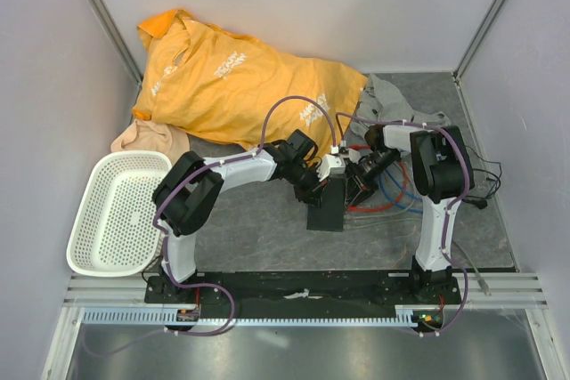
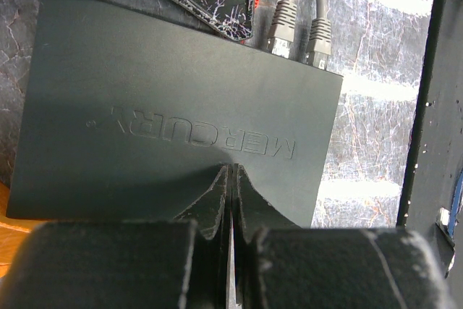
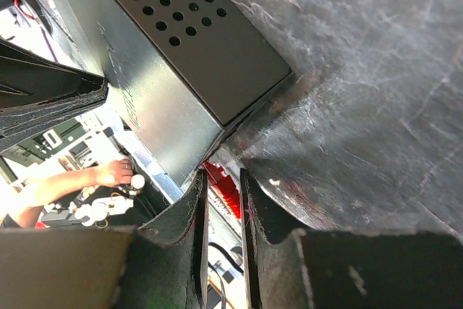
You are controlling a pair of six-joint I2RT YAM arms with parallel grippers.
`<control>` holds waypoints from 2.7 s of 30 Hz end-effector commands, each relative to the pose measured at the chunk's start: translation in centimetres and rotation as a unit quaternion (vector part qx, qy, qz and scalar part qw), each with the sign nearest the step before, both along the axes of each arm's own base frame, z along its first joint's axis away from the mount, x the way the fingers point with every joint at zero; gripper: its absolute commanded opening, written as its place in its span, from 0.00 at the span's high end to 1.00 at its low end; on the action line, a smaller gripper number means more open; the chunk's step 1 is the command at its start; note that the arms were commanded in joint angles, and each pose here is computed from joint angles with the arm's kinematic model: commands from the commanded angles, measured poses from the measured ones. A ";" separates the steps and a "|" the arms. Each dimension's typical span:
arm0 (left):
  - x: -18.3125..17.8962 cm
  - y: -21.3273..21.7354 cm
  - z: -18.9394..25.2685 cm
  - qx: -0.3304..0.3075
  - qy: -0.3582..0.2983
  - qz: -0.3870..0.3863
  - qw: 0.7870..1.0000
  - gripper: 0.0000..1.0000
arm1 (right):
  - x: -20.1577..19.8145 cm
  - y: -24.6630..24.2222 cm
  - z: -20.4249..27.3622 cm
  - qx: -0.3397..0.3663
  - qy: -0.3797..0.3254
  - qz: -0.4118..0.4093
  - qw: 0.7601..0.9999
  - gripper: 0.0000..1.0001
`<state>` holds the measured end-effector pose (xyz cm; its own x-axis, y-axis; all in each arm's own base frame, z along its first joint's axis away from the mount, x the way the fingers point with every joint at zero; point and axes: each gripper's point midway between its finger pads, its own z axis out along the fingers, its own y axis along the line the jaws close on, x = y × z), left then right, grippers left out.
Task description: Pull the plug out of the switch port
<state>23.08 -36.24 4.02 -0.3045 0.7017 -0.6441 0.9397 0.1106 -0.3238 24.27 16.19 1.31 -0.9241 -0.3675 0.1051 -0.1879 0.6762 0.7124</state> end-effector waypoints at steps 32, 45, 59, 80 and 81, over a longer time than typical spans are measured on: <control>-1.2 3.0 -4.3 0.079 0.016 0.002 0.997 0.99 | 6.3 -8.7 -5.3 -0.160 -0.128 0.237 0.950 1.00; -1.1 2.9 -4.4 0.082 0.012 0.001 0.997 0.98 | 8.5 -7.3 -4.1 -0.130 -0.166 0.223 0.952 1.00; -0.2 1.8 -2.9 0.067 0.007 -0.014 0.998 0.98 | 12.9 -3.3 10.7 -0.055 -0.359 0.110 0.925 1.00; 1.9 4.5 13.1 -0.074 -0.099 0.135 0.983 0.98 | 7.8 -6.4 7.0 -0.124 -0.446 0.146 0.874 0.44; 2.0 5.2 12.6 -0.067 -0.088 0.144 0.983 0.98 | 7.7 -5.9 7.1 -0.115 -0.449 0.150 0.873 0.44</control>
<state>24.12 -33.28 18.49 -0.2280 0.5048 -0.8326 0.9670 0.2176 -0.1328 28.05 8.65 6.73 -0.6333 -0.6729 -0.3822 -0.7591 0.6362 0.1378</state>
